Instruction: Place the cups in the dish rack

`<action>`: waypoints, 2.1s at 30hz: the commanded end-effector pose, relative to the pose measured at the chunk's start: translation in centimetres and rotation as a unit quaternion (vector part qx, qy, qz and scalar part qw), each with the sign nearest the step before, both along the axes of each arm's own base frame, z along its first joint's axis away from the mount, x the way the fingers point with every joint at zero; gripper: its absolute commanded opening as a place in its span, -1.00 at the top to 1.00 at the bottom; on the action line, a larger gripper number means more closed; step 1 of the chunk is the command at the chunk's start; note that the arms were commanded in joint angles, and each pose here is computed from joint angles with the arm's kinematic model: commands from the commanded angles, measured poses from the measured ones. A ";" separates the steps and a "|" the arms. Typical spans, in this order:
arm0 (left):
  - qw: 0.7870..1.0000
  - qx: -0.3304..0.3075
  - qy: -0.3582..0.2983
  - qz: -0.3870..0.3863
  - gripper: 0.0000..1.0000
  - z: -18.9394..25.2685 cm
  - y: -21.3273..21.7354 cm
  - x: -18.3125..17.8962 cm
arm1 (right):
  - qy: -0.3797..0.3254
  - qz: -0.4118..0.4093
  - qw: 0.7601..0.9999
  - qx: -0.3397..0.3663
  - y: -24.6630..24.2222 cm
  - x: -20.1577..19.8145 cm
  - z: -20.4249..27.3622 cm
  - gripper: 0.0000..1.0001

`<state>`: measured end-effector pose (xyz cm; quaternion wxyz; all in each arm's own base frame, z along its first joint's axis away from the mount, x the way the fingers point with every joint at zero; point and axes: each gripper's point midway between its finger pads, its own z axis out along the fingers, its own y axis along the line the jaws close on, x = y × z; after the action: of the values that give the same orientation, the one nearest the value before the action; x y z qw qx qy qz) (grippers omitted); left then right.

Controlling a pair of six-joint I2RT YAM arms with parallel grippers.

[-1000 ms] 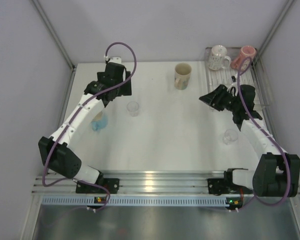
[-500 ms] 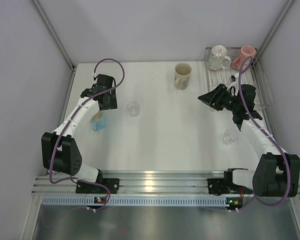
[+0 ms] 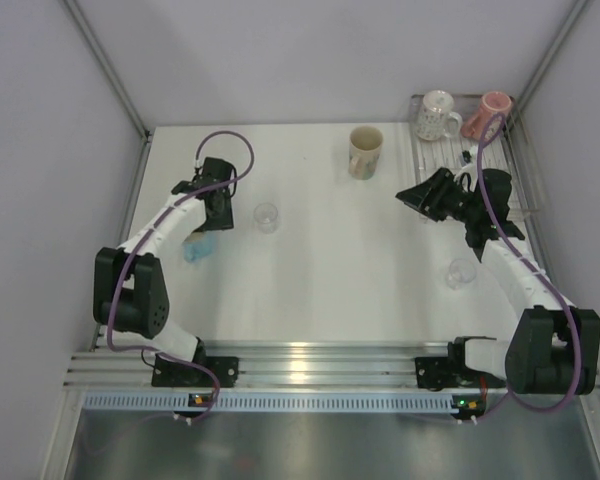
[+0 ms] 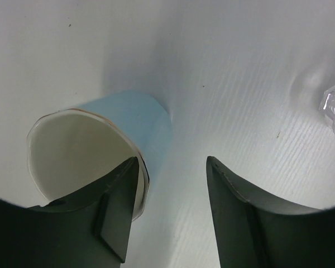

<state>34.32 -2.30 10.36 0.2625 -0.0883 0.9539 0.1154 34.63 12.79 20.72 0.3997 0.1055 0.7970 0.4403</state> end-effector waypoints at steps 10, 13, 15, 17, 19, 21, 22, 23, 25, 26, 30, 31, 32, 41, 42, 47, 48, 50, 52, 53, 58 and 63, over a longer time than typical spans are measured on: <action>1.000 -0.017 0.017 0.003 0.18 -2.4 -0.2 0.6 | -0.036 -0.002 0.999 0.002 0.0 0.4 2.0 0.02; 1.000 -0.021 0.017 0.003 0.39 -2.4 -0.2 0.9 | -0.033 -0.001 0.999 0.002 0.0 0.4 1.9 0.02; 1.000 -0.023 0.016 0.001 0.52 -2.3 -0.3 1.0 | -0.035 0.000 0.999 0.002 0.0 0.4 1.9 0.02; 1.000 -0.024 0.015 -0.001 0.76 -2.1 -0.3 1.2 | -0.036 -0.001 0.999 0.001 0.0 0.4 2.0 0.02; 1.000 -0.027 0.012 -0.002 0.91 -1.8 -0.3 1.3 | -0.035 -0.002 0.999 0.000 0.0 0.4 1.9 0.02; 1.000 -0.029 0.001 -0.002 1.00 -1.1 -0.3 1.5 | -0.035 -0.003 0.999 0.000 0.0 0.5 1.9 0.02; 1.000 -0.031 -0.005 -0.003 1.00 -0.7 -0.3 1.7 | -0.036 -0.002 0.999 0.000 0.0 0.5 1.9 0.02; 1.000 -0.030 -0.008 -0.002 1.00 -0.4 -0.3 1.8 | -0.037 0.015 0.999 0.000 1.1 0.1 1.9 0.02; 0.999 -0.033 -0.030 -0.003 1.00 1.4 -0.3 2.1 | -0.046 0.019 0.999 -0.005 1.2 0.1 2.1 0.02; 0.999 -0.034 -0.040 -0.003 1.00 2.2 -0.2 2.2 | -0.048 0.020 0.999 -0.010 1.1 0.1 2.1 0.02; 0.993 -0.053 -0.102 -0.015 1.00 6.9 -0.7 2.6 | -0.081 0.032 0.996 -0.003 1.5 -0.4 3.4 -0.01; 0.989 -0.066 -0.127 -0.026 1.00 8.8 -1.1 2.5 | -0.094 0.036 0.995 0.003 1.6 -0.6 4.1 0.00; 0.984 -0.091 -0.145 -0.043 1.00 10.3 -2.1 2.7 | -0.116 0.039 0.992 0.012 1.8 -0.6 4.6 0.01; 0.920 -0.240 -0.281 -0.131 1.00 21.0 -7.5 1.5 | -0.186 0.076 0.979 0.036 4.4 -2.3 7.2 0.02; 0.887 -0.282 -0.318 -0.182 1.00 23.8 -9.6 0.8 | -0.191 0.069 0.978 0.036 4.5 -2.2 7.4 0.01; 0.799 -0.413 -0.352 -0.259 1.00 25.8 -14.2 -1.7 | -0.247 0.099 0.964 0.025 7.1 -4.6 9.0 0.00; 0.782 -0.446 -0.353 -0.255 1.00 26.4 -14.8 -2.2 | -0.255 0.101 0.961 0.027 7.4 -4.9 9.3 -0.01; 0.729 -0.483 -0.389 -0.290 1.00 28.4 -15.8 -3.3 | -0.284 0.120 0.950 0.056 8.7 -6.5 10.9 -0.04; 0.692 -0.532 -0.396 -0.285 1.00 29.8 -16.3 -4.5 | -0.303 0.138 0.940 0.076 9.5 -7.5 11.8 -0.08; 0.663 -0.540 -0.424 -0.299 1.00 31.5 -16.4 -5.1 | -0.302 0.154 0.936 0.091 10.4 -8.3 11.9 -0.09; 0.589 -0.615 -0.432 -0.297 1.00 33.4 -16.9 -7.3 | -0.309 0.208 0.921 0.115 14.2 -9.5 12.3 -0.11; 0.512 -0.662 -0.456 -0.305 1.00 35.2 -16.6 -10.0 | -0.321 0.246 0.905 0.133 17.9 -10.7 13.2 -0.22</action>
<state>30.08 -19.65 35.91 0.4749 -0.0629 0.6322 -0.6089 24.65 29.16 29.33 0.4500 -0.1538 0.6283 0.6156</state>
